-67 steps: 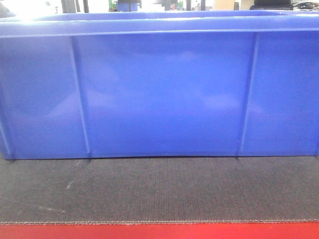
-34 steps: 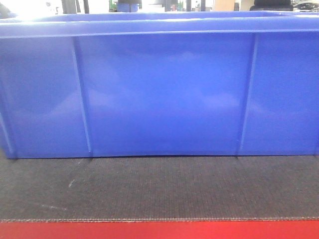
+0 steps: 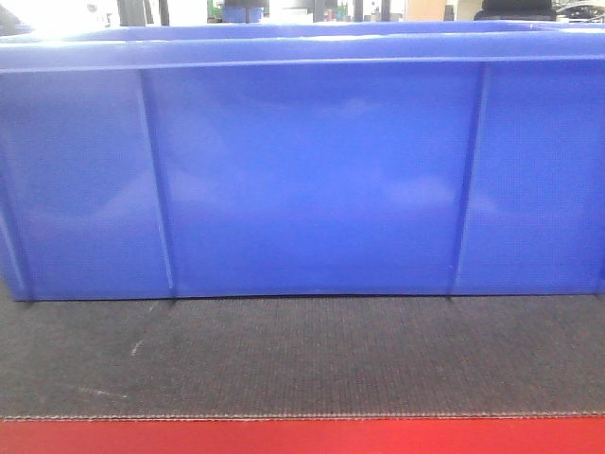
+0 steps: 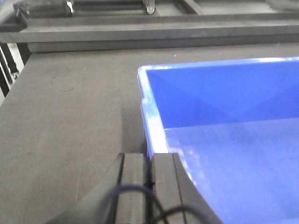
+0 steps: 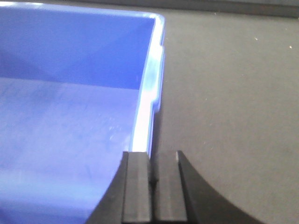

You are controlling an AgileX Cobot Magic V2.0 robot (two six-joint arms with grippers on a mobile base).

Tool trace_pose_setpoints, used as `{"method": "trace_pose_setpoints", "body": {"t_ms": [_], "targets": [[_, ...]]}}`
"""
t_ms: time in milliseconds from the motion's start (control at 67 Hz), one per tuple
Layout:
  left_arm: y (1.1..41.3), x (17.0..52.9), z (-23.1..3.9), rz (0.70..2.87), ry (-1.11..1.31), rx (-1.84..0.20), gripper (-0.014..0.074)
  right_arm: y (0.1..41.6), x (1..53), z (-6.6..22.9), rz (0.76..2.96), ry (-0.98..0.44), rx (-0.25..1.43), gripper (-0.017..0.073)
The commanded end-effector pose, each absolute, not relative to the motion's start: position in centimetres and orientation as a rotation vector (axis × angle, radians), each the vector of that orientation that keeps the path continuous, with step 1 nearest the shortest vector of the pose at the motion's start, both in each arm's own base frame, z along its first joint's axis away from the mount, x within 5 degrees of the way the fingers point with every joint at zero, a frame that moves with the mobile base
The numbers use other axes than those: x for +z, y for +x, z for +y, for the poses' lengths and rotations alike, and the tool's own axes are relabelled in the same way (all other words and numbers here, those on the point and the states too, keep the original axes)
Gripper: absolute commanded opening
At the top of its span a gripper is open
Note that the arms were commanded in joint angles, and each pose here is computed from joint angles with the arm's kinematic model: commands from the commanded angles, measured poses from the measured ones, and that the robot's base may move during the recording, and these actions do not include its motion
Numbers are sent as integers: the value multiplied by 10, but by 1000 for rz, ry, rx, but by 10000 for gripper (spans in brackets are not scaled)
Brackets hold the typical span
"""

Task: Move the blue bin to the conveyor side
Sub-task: 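Open both grippers and release the bin rim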

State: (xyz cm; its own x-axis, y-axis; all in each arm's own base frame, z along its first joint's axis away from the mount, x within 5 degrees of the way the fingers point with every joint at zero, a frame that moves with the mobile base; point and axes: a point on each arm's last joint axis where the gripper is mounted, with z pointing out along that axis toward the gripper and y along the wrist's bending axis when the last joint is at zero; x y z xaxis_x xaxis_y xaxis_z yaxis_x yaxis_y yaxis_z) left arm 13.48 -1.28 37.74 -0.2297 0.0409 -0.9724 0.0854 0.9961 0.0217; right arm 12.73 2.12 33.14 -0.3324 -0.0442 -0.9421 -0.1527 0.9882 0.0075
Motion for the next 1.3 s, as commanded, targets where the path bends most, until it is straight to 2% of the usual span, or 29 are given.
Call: {"method": "trace_pose_setpoints", "body": {"t_ms": [0, 164, 388, 1283], "targets": [[118, 359, -12, 1726, 97, -51, -23, 109, 312, 18, 1793, -156, 102, -87], [89, 334, -9, 1601, 98, -63, -23, 77, 301, 12, 1629, -145, 116, -88], [65, 332, -6, 1493, 92, -69, -23, 48, 315, 8, 1426, -127, 129, -88], [62, 333, -5, 1483, 102, -42, -24, 47, 316, 7, 1419, -127, 130, -88]]}}
